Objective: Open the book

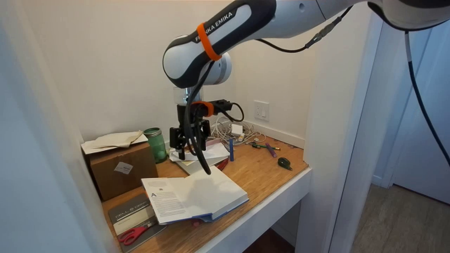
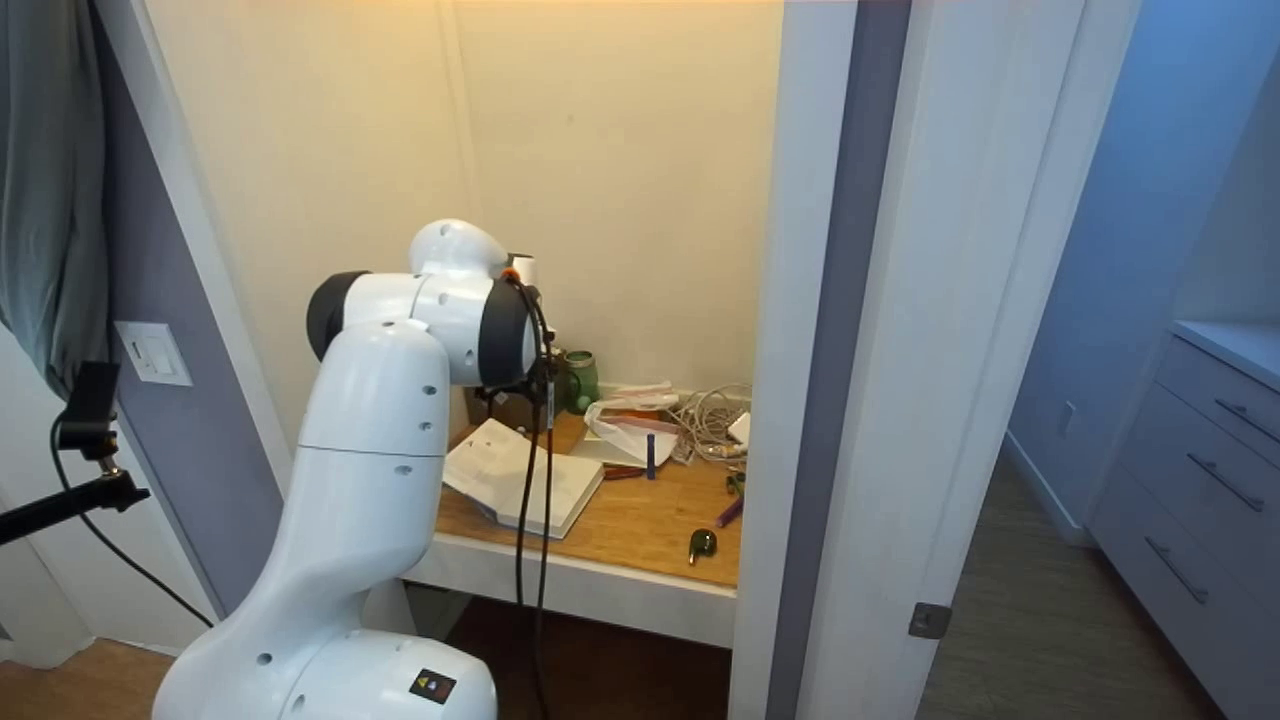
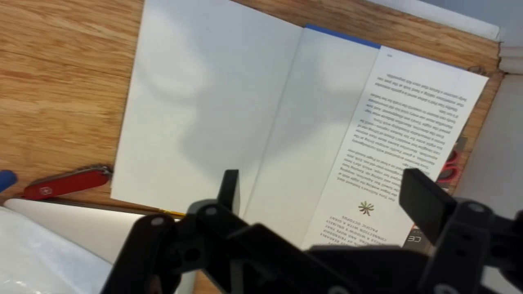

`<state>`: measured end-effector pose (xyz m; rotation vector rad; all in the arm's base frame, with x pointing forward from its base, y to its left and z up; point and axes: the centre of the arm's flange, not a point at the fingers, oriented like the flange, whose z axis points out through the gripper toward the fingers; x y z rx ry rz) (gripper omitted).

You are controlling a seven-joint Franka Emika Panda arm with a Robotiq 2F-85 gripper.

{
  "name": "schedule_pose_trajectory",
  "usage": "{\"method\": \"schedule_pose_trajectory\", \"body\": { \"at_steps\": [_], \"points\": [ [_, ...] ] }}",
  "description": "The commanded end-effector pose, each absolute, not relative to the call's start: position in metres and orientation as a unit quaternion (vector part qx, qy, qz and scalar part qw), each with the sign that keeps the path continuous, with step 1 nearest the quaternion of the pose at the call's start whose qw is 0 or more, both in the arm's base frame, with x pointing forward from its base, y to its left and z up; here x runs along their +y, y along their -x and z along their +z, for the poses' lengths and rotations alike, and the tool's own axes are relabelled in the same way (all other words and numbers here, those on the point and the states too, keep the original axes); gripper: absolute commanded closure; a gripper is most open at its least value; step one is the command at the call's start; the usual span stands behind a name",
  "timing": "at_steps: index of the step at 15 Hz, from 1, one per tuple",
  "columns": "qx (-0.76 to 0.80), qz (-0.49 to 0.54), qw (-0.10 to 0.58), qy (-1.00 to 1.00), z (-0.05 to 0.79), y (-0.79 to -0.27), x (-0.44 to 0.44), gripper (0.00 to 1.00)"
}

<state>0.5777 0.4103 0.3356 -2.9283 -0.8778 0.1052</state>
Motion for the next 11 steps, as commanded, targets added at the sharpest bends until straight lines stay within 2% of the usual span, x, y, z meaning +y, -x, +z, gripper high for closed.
{"method": "schedule_pose_trajectory", "body": {
  "at_steps": [1,9,11],
  "points": [
    [-0.275,0.036,0.017,0.961,0.367,-0.564,0.397,0.00],
    [-0.261,0.025,0.028,0.965,0.418,-0.550,0.385,0.00],
    [-0.266,0.019,0.025,0.963,0.411,-0.566,0.395,0.00]
  ]
}}
